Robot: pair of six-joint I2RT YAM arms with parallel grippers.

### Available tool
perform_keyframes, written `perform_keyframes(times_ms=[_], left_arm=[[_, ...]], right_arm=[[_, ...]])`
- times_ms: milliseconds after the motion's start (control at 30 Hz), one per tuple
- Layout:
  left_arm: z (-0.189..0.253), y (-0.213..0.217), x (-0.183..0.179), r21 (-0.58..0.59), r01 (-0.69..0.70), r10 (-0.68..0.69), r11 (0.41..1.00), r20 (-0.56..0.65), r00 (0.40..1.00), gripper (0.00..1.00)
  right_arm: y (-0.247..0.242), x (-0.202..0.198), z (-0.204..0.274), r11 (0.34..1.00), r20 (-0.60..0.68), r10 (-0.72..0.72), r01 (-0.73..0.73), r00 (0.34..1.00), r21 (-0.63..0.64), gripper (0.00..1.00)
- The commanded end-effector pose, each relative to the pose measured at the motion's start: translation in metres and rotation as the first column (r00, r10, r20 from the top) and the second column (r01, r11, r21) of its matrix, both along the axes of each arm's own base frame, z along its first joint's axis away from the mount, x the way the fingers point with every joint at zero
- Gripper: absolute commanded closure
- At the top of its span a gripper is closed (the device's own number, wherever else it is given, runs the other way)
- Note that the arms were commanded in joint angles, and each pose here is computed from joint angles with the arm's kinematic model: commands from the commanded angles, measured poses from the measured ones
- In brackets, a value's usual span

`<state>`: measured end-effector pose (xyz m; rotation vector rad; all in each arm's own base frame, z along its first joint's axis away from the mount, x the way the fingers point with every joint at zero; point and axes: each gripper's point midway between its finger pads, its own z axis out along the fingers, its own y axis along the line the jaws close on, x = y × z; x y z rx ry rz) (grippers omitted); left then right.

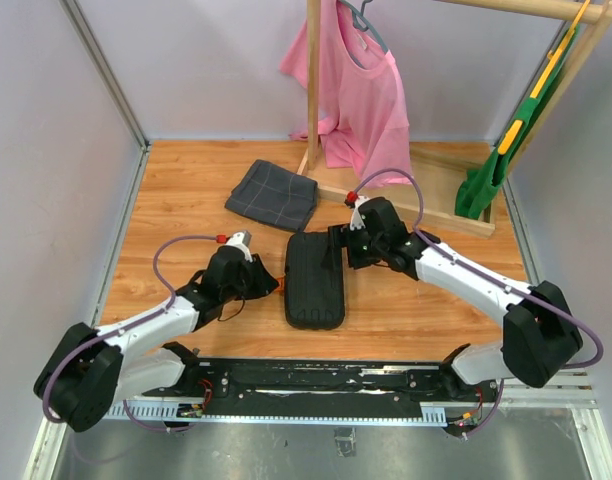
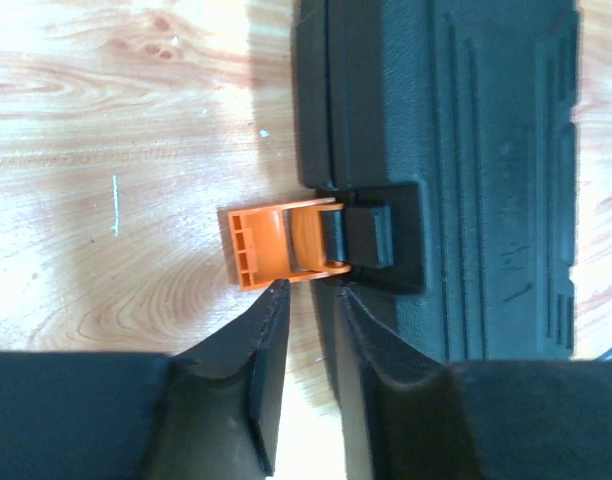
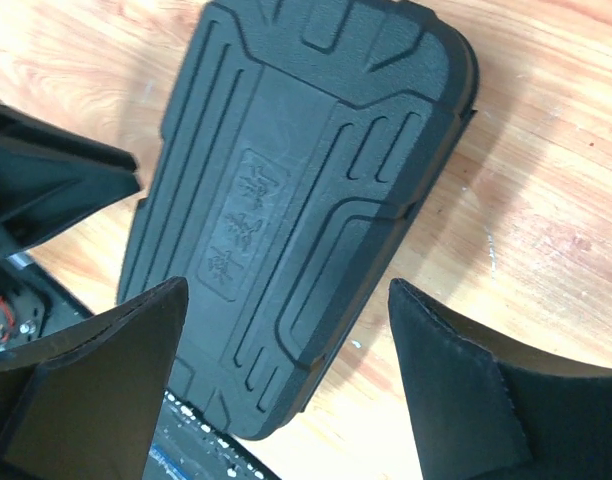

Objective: Sort the tools into containers
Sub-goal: Close the storage box at the center of the board, then move the storage box to the center of the board.

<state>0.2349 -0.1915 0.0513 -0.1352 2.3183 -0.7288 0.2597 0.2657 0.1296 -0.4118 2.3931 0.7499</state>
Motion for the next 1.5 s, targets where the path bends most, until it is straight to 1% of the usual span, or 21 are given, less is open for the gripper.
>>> perform_keyframes(times_ms=[0, 133, 200, 333, 500, 567, 633, 800, 900, 1000, 1167, 1467], left_arm=[[0.025, 0.000, 0.003, -0.031, -0.021, 0.022, 0.999, 0.049, 0.999, 0.64], [0.026, 0.000, -0.002, -0.061, -0.018, 0.021, 0.998, 0.050, 0.999, 0.45], [0.024, -0.002, -0.004, -0.073, -0.016, 0.019, 0.997, 0.039, 0.999, 0.38], [0.021, -0.003, -0.008, -0.103, -0.020, 0.023, 0.995, 0.029, 0.999, 0.31], [0.019, 0.000, -0.008, -0.113, -0.039, 0.043, 0.993, 0.034, 0.998, 0.26], [0.017, -0.002, -0.010, -0.119, -0.029, 0.032, 0.993, 0.028, 0.999, 0.26], [0.020, -0.009, -0.013, -0.141, 0.013, -0.008, 0.990, 0.035, 0.999, 0.26], [0.026, -0.023, -0.023, -0.197, 0.100, -0.092, 0.975, 0.045, 0.995, 0.35], [0.027, -0.026, -0.029, -0.205, 0.124, -0.116, 0.971, 0.050, 0.992, 0.37], [0.025, -0.030, -0.034, -0.203, 0.144, -0.136, 0.969, 0.049, 0.989, 0.38], [0.018, -0.043, -0.043, -0.206, 0.170, -0.168, 0.964, 0.026, 0.985, 0.41], [0.024, -0.081, -0.054, -0.212, 0.247, -0.247, 0.945, 0.028, 0.969, 0.43]], right_arm=[[-0.001, -0.005, -0.022, 0.998, -0.022, -0.012, 0.011, 1.000, -0.055, 0.16], [0.008, -0.008, -0.032, 0.998, -0.045, 0.004, -0.007, 0.999, -0.065, 0.11], [0.012, -0.010, -0.037, 0.997, -0.054, 0.009, -0.014, 0.998, -0.078, 0.09], [0.013, -0.010, -0.042, 0.994, -0.052, 0.005, -0.011, 0.999, -0.111, 0.08], [0.008, -0.008, -0.040, 0.982, -0.020, 0.001, -0.005, 1.000, -0.188, 0.08], [0.006, -0.009, -0.042, 0.978, -0.026, -0.001, -0.005, 1.000, -0.210, 0.08], [0.002, -0.010, -0.048, 0.973, -0.039, -0.009, -0.001, 0.999, -0.230, 0.08], [-0.014, -0.010, -0.059, 0.952, -0.035, -0.047, 0.034, 0.998, -0.303, 0.09], [-0.021, -0.011, -0.067, 0.933, -0.048, -0.040, 0.020, 0.998, -0.359, 0.09], [-0.025, -0.011, -0.074, 0.918, -0.061, -0.035, 0.008, 0.998, -0.396, 0.09], [-0.038, -0.009, -0.078, 0.888, -0.048, -0.052, 0.024, 0.998, -0.459, 0.09], [-0.058, -0.003, -0.076, 0.870, -0.038, -0.073, 0.045, 0.997, -0.491, 0.09]])
